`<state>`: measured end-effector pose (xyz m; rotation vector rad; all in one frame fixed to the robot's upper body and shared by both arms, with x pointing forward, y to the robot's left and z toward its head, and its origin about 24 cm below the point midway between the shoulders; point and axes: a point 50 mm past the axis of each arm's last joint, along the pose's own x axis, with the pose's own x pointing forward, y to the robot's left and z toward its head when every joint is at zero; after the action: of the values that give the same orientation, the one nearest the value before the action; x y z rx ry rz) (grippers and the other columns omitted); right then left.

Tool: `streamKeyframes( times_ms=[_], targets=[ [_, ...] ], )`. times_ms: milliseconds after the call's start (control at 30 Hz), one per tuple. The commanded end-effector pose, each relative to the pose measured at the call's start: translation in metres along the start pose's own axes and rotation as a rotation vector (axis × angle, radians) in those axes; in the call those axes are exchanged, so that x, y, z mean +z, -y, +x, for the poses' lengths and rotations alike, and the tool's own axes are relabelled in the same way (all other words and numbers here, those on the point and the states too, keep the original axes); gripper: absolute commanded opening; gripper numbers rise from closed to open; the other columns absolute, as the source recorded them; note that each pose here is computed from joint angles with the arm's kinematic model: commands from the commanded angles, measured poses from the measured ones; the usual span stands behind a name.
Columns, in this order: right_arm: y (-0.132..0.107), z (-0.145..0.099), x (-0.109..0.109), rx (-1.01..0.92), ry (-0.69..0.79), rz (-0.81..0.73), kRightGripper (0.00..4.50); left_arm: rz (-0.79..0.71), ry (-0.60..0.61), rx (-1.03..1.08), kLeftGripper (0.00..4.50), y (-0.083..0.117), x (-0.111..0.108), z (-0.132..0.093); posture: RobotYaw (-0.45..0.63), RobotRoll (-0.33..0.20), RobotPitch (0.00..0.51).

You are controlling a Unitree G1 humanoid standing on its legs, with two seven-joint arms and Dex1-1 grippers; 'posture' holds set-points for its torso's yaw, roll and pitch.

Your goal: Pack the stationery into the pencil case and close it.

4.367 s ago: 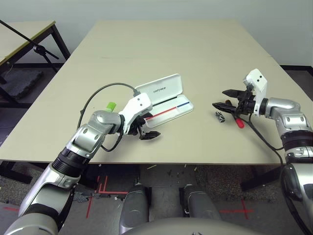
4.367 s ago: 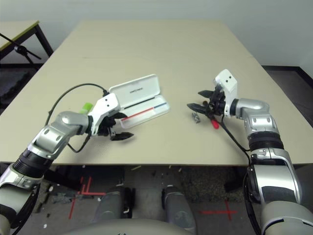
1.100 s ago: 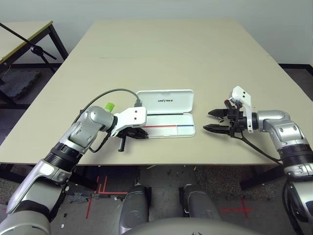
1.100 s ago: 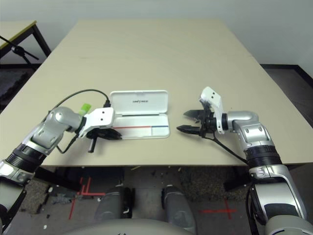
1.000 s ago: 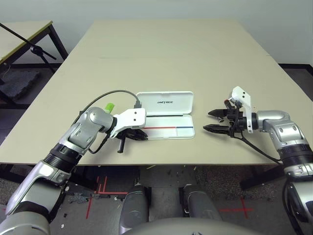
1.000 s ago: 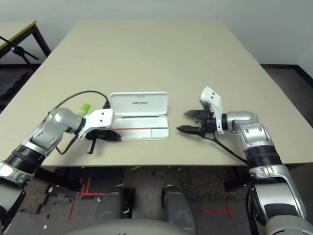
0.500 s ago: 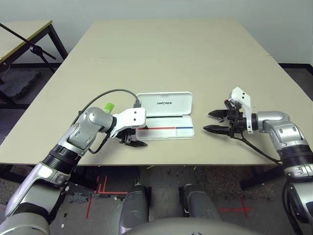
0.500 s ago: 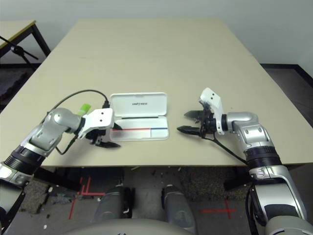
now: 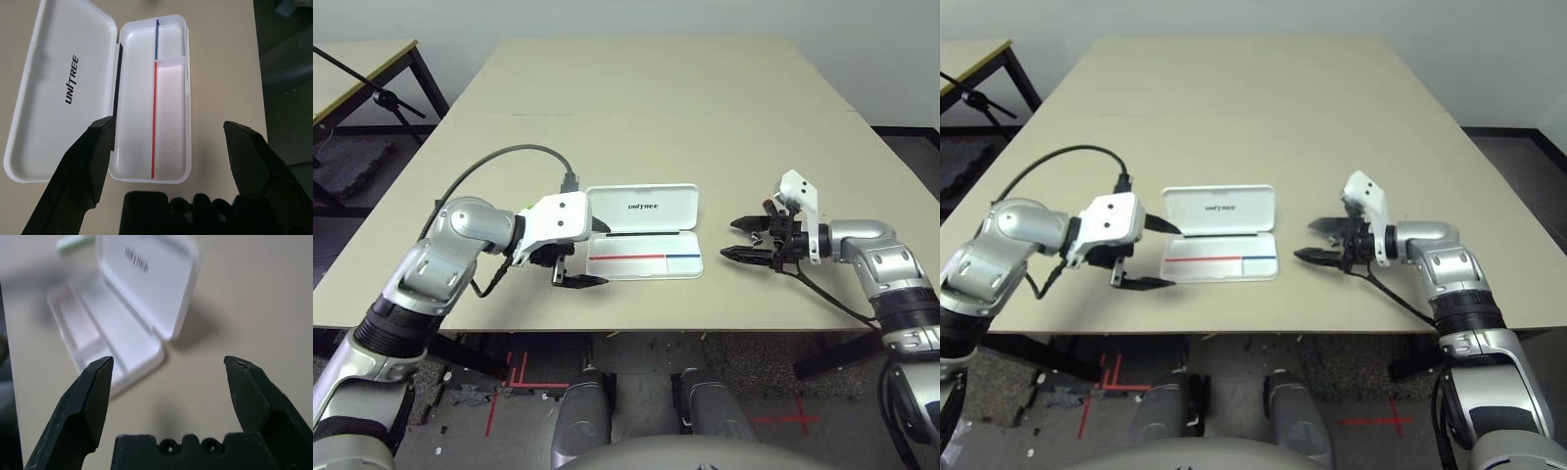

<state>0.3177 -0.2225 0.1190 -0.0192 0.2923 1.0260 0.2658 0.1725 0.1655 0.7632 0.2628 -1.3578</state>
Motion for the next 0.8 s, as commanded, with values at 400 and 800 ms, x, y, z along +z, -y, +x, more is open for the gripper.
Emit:
streamKeyframes(
  times_ms=[400, 800],
  targets=[
    [0.050, -0.018, 0.017, -0.740, -0.112, 0.335, 4.50, -0.002, 0.014, -0.013, 4.47, 0.000, -0.001, 0.008, -0.05, 0.000, 0.032],
    [0.048, -0.043, 0.004, -0.781, -0.402, 0.548, 4.50, -0.004, 0.015, -0.022, 4.47, 0.001, -0.003, 0.014, -0.05, 0.000, 0.035]
  ],
)
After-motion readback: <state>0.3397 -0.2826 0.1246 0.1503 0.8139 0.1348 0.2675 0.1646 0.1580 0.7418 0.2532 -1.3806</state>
